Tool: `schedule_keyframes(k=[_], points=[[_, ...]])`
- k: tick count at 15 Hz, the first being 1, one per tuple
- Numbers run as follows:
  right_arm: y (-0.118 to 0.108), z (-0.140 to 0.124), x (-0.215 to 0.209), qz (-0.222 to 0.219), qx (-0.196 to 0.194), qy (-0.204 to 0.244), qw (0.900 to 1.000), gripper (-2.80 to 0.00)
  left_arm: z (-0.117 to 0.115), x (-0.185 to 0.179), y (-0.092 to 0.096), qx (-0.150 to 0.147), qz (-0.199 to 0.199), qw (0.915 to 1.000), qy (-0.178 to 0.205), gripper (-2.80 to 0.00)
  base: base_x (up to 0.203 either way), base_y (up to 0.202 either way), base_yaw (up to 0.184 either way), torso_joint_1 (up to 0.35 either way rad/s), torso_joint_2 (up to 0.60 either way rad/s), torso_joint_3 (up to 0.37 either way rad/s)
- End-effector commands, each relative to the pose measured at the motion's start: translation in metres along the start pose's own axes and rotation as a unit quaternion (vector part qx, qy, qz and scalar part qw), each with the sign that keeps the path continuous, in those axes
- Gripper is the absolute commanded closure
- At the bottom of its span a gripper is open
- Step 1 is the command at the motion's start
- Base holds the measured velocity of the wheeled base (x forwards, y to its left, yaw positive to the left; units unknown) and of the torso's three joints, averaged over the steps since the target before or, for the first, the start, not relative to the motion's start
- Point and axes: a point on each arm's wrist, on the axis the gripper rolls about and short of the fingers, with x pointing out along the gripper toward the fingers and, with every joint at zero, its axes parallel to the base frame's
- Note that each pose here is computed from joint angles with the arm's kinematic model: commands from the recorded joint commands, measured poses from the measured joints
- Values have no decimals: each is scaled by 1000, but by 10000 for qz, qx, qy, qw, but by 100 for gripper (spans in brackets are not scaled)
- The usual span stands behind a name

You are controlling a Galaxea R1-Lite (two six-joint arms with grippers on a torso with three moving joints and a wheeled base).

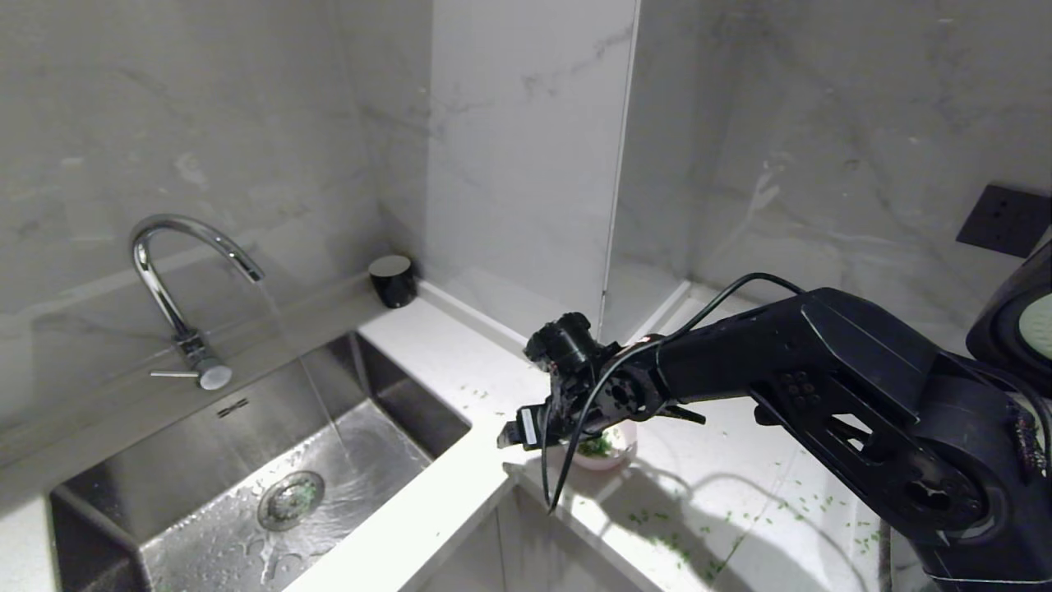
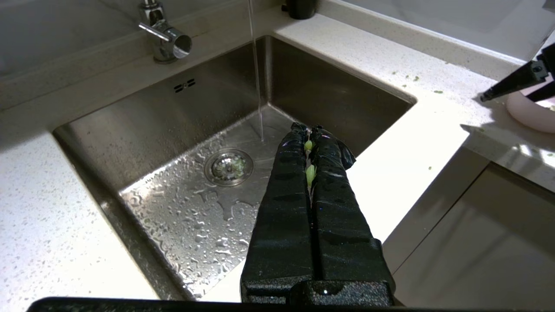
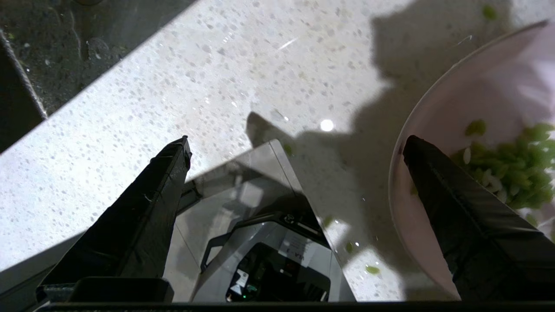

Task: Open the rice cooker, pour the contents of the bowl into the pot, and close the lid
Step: Pick up the bowl on the table

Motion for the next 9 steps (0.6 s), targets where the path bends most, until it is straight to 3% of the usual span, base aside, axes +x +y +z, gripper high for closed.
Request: schedule_keyframes(k=[1,9], points=[[5,2,6,52,-30,-39,10000,-280,0,0,0,0,4,10000,4,0,0,0,0,0,0,0],[27,8,12,188,88,-69,9998,-280,0,0,0,0,4,10000,4,0,0,0,0,0,0,0]])
